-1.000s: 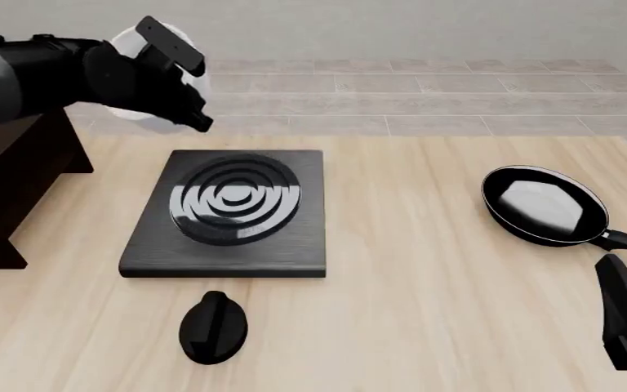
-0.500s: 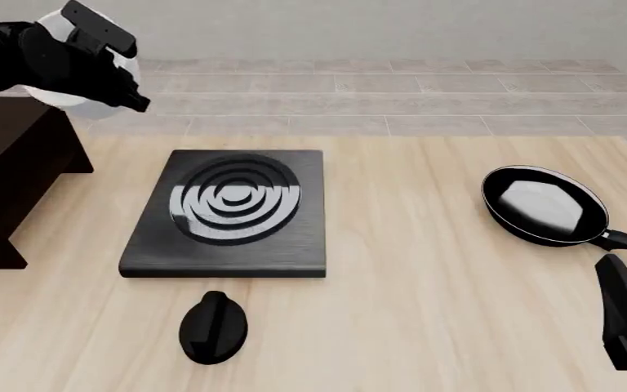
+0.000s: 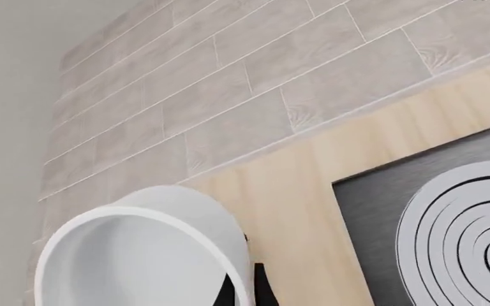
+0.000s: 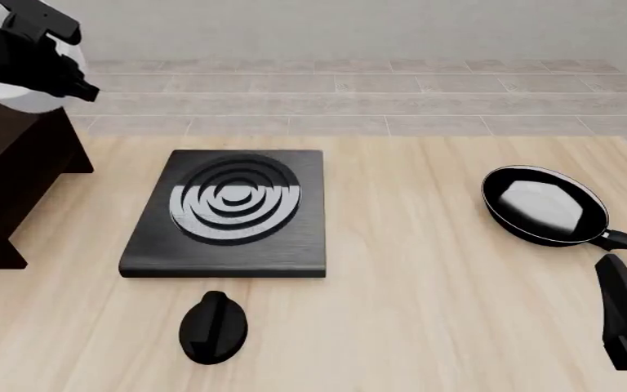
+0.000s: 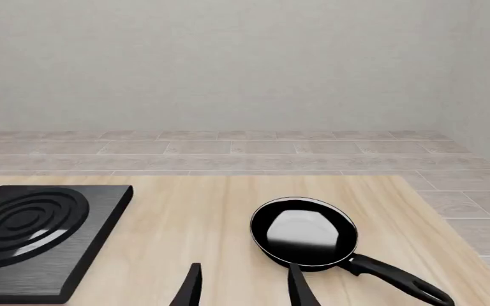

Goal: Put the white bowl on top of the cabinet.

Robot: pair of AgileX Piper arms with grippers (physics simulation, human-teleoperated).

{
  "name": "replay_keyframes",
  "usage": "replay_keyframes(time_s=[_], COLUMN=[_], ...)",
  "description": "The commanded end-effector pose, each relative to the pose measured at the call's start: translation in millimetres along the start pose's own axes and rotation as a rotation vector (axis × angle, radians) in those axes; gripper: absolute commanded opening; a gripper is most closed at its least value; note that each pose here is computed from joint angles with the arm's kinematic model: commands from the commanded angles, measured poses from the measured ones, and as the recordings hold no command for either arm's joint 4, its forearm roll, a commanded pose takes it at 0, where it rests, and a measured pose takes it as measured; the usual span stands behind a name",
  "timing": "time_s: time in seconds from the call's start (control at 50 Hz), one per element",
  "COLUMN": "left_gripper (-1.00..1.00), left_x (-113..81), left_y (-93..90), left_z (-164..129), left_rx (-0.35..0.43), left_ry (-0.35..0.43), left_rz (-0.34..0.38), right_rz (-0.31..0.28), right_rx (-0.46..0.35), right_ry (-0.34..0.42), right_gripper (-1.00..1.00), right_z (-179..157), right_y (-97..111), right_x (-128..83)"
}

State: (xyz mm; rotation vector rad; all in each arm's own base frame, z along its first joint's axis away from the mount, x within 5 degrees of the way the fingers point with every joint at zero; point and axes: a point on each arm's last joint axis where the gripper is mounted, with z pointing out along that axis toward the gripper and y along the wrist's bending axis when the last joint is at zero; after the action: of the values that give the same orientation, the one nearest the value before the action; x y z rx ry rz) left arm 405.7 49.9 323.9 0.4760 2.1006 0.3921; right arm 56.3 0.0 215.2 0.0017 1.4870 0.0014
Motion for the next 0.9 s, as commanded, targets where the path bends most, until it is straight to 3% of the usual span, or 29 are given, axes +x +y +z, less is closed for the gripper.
replay_keyframes(time_s=[0.02, 0.2, 0.4, 0.58, 0.78, 0.9], left_gripper=[-1.00, -1.00, -1.00, -1.00, -1.00, -1.00], left_x=[1.5, 13.5, 24.7, 39.8, 55.0, 69.4], left_y=[28.1, 47.9, 75.9, 82.1, 86.5, 77.4], left_z=[-17, -13, -6, 1, 6, 18], left_rx=[-0.078, -0.122, -0.175, -0.199, -0.209, -0.197], left_ry=[-0.006, 0.014, 0.035, 0.041, 0.071, 0.089], left_rz=[-0.015, -0.071, -0.185, -0.261, -0.265, -0.280], right_rz=[0.000, 0.000, 0.000, 0.000, 0.000, 0.000], right_rx=[0.000, 0.000, 0.000, 0.000, 0.000, 0.000], right_ry=[0.000, 0.000, 0.000, 0.000, 0.000, 0.000], right_gripper=[1.00, 1.00, 1.00, 1.00, 1.00, 1.00], right_z=[0, 0, 0, 0, 0, 0], right_y=[0, 0, 0, 0, 0, 0], right_x=[0, 0, 0, 0, 0, 0])
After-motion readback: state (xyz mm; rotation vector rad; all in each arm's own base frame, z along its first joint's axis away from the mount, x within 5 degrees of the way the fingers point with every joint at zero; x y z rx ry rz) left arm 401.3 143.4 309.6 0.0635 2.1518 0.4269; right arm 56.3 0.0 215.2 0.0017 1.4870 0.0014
